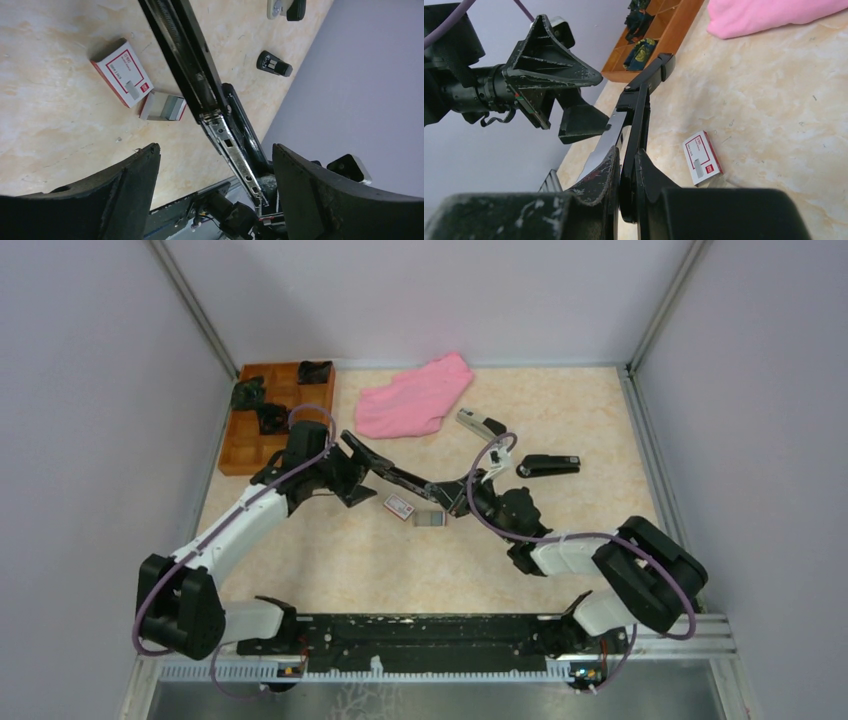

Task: Load the staples into the stapler

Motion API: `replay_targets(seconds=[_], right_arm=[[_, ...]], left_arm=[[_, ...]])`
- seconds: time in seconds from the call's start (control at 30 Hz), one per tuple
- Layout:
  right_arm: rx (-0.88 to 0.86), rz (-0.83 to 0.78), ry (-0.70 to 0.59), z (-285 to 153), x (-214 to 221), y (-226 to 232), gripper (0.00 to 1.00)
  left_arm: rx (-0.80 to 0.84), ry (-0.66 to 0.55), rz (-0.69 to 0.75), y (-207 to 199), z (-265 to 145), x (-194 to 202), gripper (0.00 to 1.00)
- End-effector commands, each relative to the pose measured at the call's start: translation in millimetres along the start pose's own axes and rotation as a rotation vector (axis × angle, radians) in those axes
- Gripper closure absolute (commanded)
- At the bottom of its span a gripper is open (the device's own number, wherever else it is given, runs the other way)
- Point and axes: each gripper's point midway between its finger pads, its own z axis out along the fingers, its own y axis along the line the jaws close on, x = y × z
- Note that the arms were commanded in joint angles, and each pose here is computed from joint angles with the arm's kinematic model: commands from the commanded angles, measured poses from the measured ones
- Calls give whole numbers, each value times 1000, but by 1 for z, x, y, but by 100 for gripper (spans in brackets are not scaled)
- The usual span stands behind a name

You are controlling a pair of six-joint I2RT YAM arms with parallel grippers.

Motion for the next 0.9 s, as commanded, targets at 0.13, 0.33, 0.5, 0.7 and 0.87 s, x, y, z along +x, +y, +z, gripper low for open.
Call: replay_targets(seconds=[0.13,0.33,0.5,0.7,0.87], right_arm=[[-164,-43,-224,9,-42,54,100],[-179,-41,-221,11,-35,57,100],[-185,-50,-214,13,-30,60,100],[-194,-56,-207,15,-23,62,100],[-207,-64,-195,16,-15,64,100]], left_arm=[[30,29,-53,-11,17,9,23],[5,27,-64,-4,26,8,39],[-1,37,-73,-1,32,8,51],[-7,49,-76,2,37,10,65],[-14,50,-80,6,39,10,83]])
